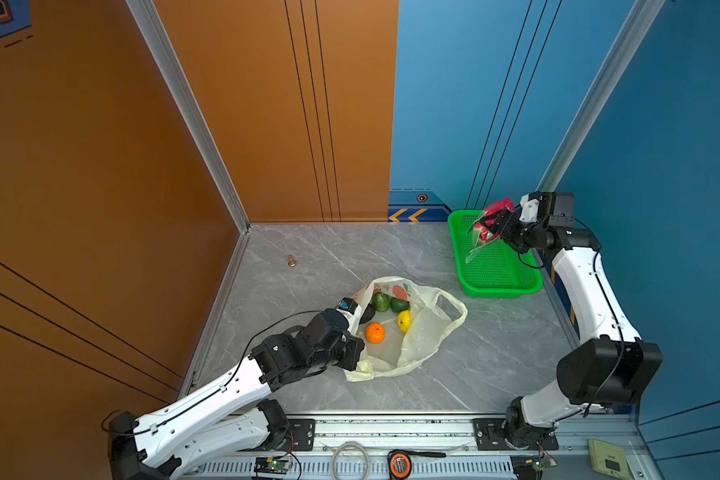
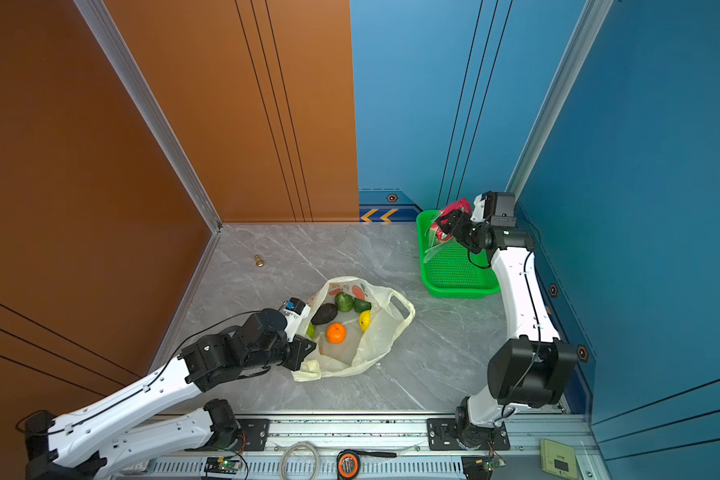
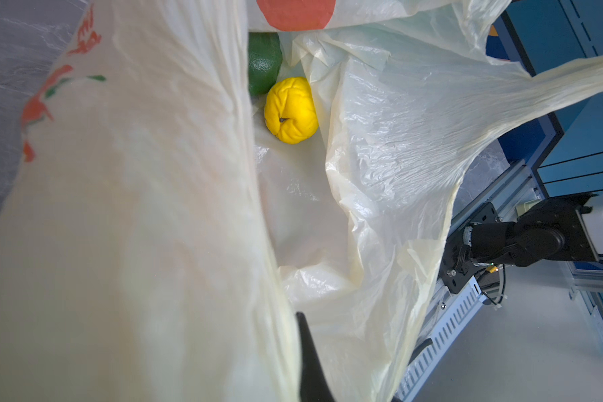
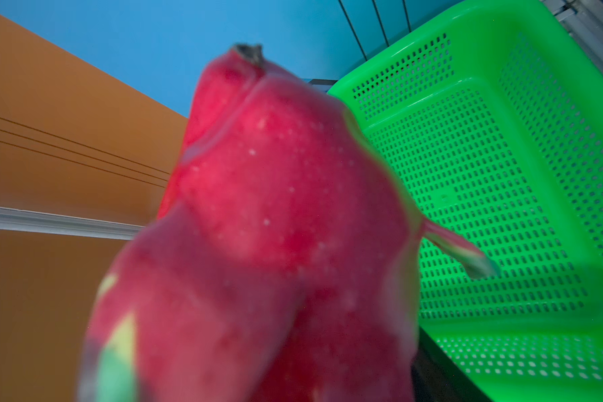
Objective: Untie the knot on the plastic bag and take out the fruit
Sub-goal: 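Carry the dragon fruit to the green basket and release it with the right gripper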
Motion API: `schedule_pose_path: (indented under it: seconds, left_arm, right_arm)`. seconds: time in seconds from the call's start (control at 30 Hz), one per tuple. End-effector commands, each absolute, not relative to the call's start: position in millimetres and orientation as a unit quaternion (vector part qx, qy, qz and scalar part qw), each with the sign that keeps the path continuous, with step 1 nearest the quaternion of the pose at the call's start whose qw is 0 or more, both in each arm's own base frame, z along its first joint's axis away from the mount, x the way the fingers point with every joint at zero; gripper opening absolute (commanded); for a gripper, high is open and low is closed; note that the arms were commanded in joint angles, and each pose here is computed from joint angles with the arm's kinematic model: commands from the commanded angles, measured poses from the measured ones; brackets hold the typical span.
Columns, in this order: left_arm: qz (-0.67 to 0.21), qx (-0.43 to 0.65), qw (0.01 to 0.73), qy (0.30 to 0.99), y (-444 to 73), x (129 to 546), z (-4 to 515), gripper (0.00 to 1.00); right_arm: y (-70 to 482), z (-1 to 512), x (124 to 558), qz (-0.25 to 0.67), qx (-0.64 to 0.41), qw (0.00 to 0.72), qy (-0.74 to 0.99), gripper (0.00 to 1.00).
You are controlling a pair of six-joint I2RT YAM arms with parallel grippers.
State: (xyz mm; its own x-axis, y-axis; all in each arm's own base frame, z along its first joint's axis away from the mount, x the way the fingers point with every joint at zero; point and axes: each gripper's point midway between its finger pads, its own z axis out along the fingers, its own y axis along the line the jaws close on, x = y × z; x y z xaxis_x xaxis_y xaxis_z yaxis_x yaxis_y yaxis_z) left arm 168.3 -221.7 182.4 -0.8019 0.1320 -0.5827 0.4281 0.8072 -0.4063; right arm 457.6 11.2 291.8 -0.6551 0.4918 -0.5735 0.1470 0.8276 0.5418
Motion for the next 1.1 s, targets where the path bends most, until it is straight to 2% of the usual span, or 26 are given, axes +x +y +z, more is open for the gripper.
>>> schedule_pose_path:
  seconds: [0.0, 0.27, 0.63, 0.8, 0.97, 1.07]
  left_arm:
    - [-0.279, 0.148, 0.283, 0.905, -221, 169, 195, 0.00]
    - [-0.275, 0.134, 0.291, 0.906, -215, 170, 195, 0.00]
    - [-0.270, 0.125, 0.295, 0.908, -212, 172, 195, 0.00]
    - [-0.268, 0.125, 0.294, 0.909, -213, 173, 194, 0.00]
    - [-0.266, 0.126, 0.297, 0.908, -213, 175, 197, 0.00]
    - [-0.266, 0.127, 0.300, 0.907, -213, 176, 198, 0.00]
  right_arm:
    - [-4, 291, 468, 0.181, 0.143, 0.375, 0.898, 0.11]
    - [-26, 231, 494, 0.098, 0.121, 0.285, 0.946, 0.11]
    - [-30, 158, 509, 0.020, 0.084, 0.188, 0.978, 0.11]
    - [-25, 129, 512, 0.006, 0.074, 0.158, 0.985, 0.17]
    - [-28, 116, 512, -0.011, 0.079, 0.146, 0.986, 0.33]
    - [-28, 116, 512, -0.012, 0.084, 0.145, 0.986, 0.54]
